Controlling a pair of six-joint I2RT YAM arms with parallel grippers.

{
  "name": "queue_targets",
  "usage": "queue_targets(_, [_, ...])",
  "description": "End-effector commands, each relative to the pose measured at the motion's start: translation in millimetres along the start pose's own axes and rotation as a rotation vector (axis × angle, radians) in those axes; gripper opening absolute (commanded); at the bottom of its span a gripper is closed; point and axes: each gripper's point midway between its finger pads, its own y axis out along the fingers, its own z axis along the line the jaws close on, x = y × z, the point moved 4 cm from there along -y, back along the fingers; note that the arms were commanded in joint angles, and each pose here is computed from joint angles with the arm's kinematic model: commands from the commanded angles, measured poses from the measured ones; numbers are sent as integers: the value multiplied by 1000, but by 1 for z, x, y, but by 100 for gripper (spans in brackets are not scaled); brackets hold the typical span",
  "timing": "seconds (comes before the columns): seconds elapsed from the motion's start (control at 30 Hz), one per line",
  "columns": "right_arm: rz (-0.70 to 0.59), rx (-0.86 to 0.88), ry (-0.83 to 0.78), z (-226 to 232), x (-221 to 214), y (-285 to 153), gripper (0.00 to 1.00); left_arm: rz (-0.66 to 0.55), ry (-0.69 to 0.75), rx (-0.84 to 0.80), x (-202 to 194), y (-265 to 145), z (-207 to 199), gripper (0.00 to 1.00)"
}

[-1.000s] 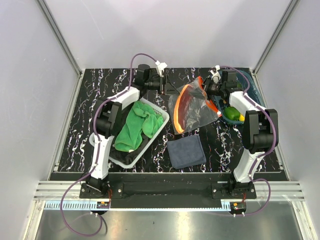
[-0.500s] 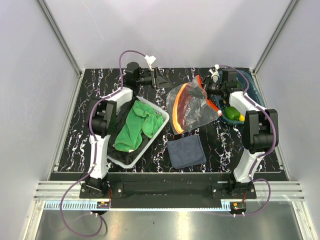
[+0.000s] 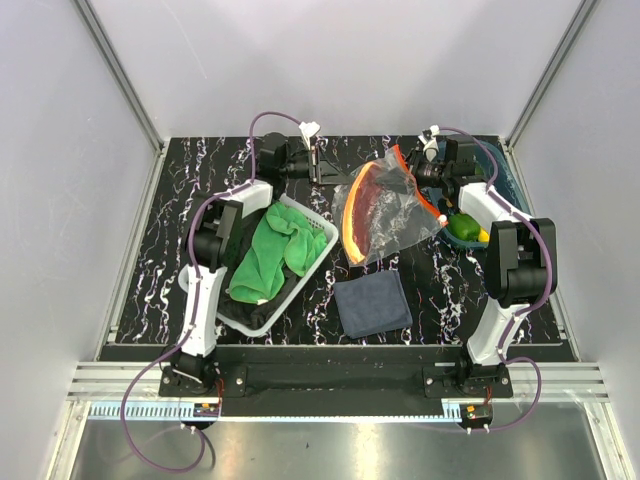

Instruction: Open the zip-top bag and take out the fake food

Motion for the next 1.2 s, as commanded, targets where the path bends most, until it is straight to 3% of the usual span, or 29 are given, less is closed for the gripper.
queue_targets(0.0, [-24, 72, -82, 35, 10, -11, 0, 13, 80, -29, 5, -1, -12, 25])
queue_targets(0.1, [-32, 64, -90, 37, 11, -12, 0, 8, 86, 31, 4, -4, -4, 0])
queue_targets(0.33, [-88, -98, -68, 14, 13, -25, 0, -74, 46, 373, 15, -42, 30, 0])
queue_targets(0.53, [-202, -219, -12, -10, 25, -55, 0, -116, 63, 477, 19, -65, 36, 0])
queue_targets(0.93, [-417, -328, 75, -6, 70, -88, 0, -85, 32, 542, 12, -71, 45, 0])
queue_targets(1.17, [-640, -388, 173, -2, 127, -113, 0, -78, 30, 556, 8, -74, 44, 0])
